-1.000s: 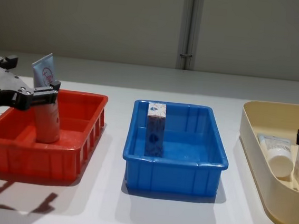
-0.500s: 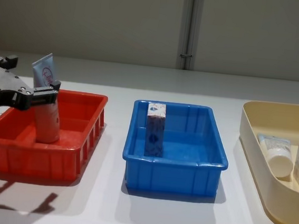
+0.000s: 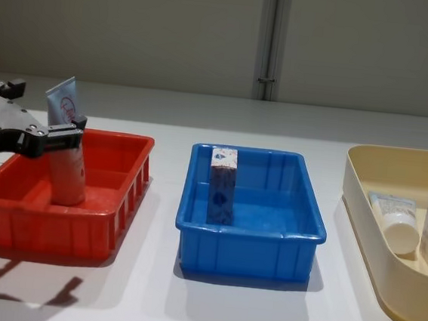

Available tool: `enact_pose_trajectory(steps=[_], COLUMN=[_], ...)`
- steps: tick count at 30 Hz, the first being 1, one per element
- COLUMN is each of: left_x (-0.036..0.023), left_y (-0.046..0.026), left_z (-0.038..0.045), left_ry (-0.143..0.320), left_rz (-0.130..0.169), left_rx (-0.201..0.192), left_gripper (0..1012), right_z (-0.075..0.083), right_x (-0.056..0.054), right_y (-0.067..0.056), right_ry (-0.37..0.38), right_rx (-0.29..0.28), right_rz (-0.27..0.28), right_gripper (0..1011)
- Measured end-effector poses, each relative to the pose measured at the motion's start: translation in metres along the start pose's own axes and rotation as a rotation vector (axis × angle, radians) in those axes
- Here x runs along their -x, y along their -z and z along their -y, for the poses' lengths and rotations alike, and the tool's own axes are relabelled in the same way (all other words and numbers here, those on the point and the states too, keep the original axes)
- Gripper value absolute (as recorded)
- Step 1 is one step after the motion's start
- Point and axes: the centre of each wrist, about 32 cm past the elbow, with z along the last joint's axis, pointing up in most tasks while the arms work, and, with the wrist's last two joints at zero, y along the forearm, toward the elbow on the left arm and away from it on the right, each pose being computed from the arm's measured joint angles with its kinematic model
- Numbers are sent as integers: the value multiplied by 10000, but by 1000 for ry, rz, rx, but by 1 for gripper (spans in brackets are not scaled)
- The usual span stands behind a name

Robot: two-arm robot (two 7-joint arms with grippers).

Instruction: Bimanual collaborative sorting of washing and personal care products

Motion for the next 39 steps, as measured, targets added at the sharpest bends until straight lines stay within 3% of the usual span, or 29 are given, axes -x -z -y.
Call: enact_pose_trajectory(steps=[16,39], left_x=[0,0], left_y=[0,0], left_z=[0,0], left_ry=[0,0], left_rz=[0,0], left_rx=[0,0], left_gripper=[1001,1001], right_z=[13,-91], right_x=[-22,-146], right_y=[-10,-216], right_ry=[-2,-125], right_rx=[-12,-43], right_rz=[19,111], right_gripper=[1001,1001])
